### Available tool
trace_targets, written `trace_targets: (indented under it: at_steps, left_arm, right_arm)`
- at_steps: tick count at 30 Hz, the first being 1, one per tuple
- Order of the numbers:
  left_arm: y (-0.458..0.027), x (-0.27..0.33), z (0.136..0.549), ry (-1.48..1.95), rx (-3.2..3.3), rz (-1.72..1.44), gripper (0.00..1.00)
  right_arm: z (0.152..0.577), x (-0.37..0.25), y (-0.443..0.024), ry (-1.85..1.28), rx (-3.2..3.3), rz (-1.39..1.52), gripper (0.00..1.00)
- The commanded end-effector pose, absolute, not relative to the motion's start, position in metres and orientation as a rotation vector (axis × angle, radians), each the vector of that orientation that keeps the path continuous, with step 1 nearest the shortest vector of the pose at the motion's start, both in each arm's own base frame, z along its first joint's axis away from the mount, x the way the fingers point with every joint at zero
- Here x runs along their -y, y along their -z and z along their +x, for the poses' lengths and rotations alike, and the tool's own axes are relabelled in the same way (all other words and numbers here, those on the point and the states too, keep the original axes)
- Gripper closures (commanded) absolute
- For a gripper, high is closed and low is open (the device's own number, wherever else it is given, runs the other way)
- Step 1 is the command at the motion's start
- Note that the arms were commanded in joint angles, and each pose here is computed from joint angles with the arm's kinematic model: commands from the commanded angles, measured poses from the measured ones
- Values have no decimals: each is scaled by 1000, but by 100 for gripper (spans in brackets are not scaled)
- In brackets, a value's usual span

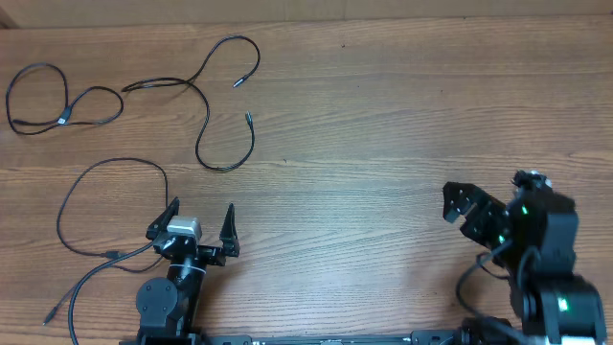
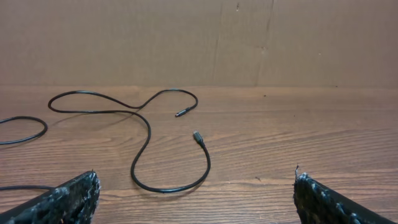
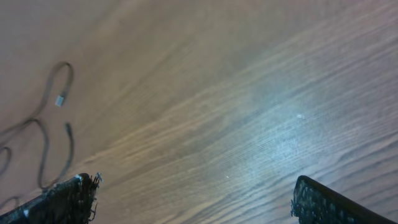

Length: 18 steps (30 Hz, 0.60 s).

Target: Untangle cables

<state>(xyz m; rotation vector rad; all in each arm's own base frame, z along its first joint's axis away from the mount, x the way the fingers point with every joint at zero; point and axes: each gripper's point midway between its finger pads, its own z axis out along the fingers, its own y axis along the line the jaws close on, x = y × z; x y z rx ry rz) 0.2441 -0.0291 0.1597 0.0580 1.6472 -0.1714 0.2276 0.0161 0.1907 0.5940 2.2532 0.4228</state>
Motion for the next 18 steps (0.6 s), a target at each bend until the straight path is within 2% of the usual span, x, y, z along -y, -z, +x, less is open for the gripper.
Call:
trace_targets:
  at_steps: [1,10,18]
  left_arm:
    - [-158,32,244,167,-1641,89,0]
    - [-158,32,244,167,-1641,89,0]
    - [-158,32,244,167,-1641,89,0]
  right_arm:
    - [217,-12,-215,-409,-2150,562,0]
    - [171,1,-225,-328,-2044,582,0]
    - [158,8,-231,-300,-1981,591,0]
